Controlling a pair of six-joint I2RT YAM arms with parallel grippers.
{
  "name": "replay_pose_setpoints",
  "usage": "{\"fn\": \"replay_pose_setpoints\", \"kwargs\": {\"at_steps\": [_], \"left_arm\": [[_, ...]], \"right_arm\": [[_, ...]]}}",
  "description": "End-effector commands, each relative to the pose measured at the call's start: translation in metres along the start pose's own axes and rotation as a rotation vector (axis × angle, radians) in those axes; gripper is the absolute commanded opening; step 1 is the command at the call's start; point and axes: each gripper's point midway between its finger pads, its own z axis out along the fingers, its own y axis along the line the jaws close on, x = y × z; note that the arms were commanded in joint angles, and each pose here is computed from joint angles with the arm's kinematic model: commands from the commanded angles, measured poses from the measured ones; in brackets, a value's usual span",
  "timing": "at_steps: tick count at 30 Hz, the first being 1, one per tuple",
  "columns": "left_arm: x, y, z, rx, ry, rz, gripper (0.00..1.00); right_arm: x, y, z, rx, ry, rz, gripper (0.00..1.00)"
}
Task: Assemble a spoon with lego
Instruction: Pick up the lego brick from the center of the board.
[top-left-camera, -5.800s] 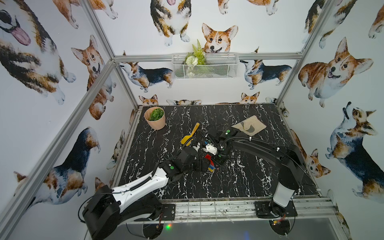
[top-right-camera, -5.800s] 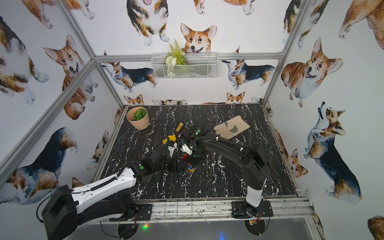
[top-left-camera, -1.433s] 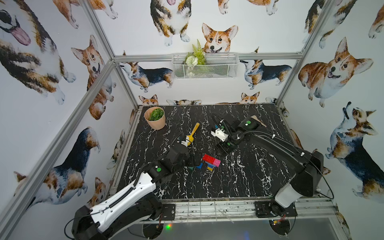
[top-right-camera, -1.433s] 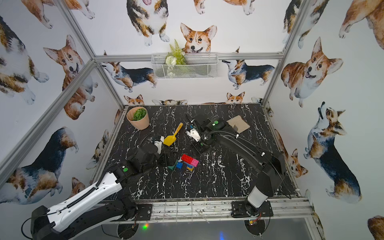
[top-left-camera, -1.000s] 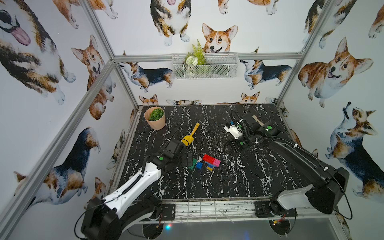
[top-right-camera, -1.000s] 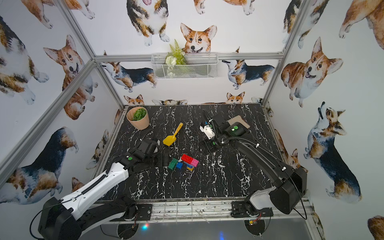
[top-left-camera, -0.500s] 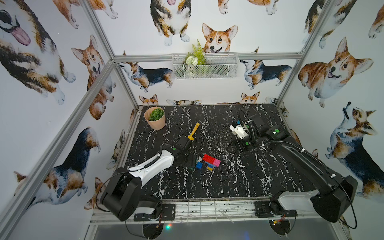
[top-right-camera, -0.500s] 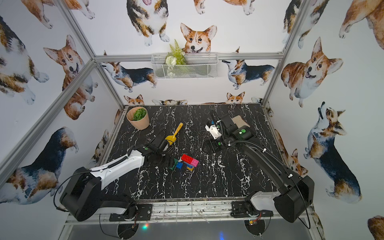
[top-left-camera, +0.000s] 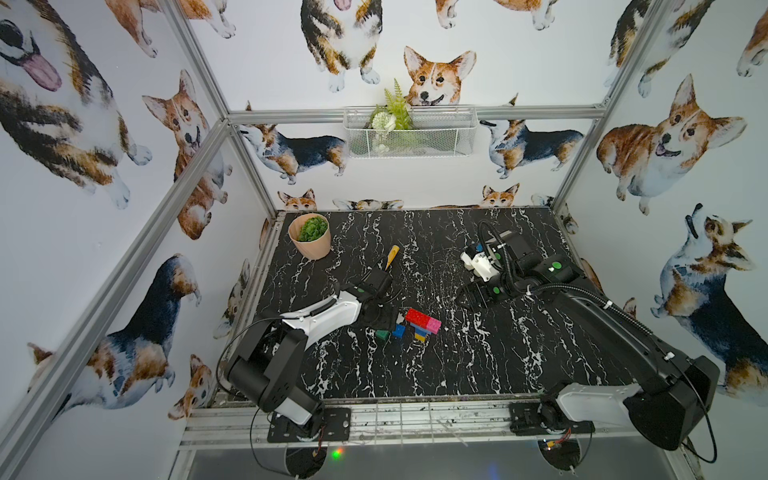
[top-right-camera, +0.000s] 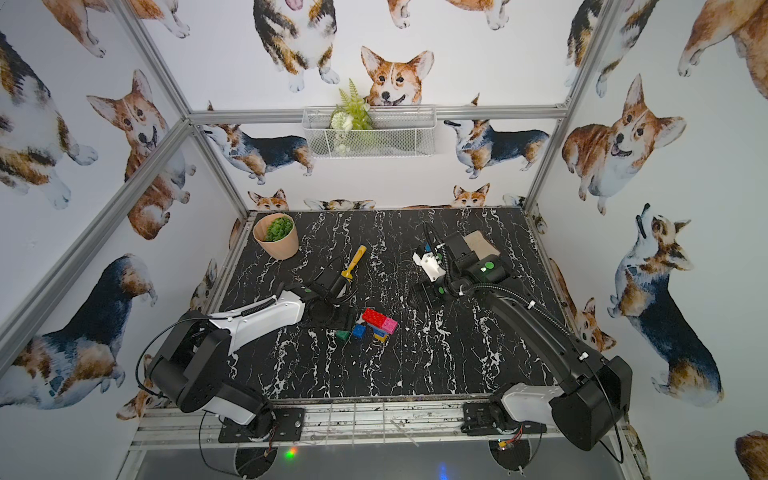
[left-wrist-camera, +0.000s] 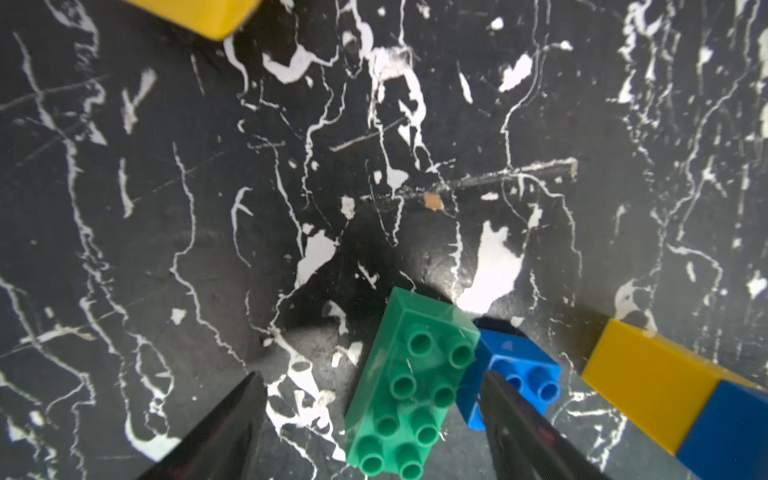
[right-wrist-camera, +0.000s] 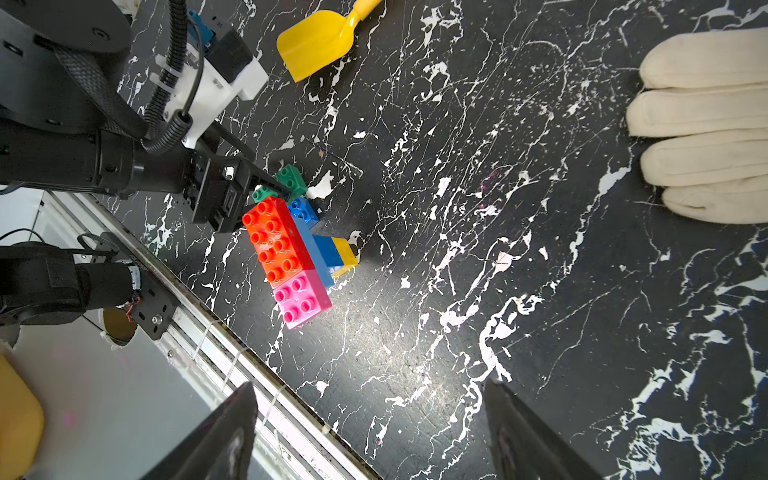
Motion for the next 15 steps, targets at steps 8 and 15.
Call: {"fn": "replay_pose_setpoints", "kwargs": {"at_steps": [8,15], "left_arm": [[0.0008,0.0047,0.0104,-0.030,0.014,0.008,0.74],[-0.0009,0.0072,0.0133,-0.033,0.013,-0.008,0.65]], "right_arm": [[0.0011,-0.0009,0.0009,0.001,0.003,-0.014,0.85],[0.0047,-0.0023,0.0027,0.004,0.013,-0.013,0.84]]}}
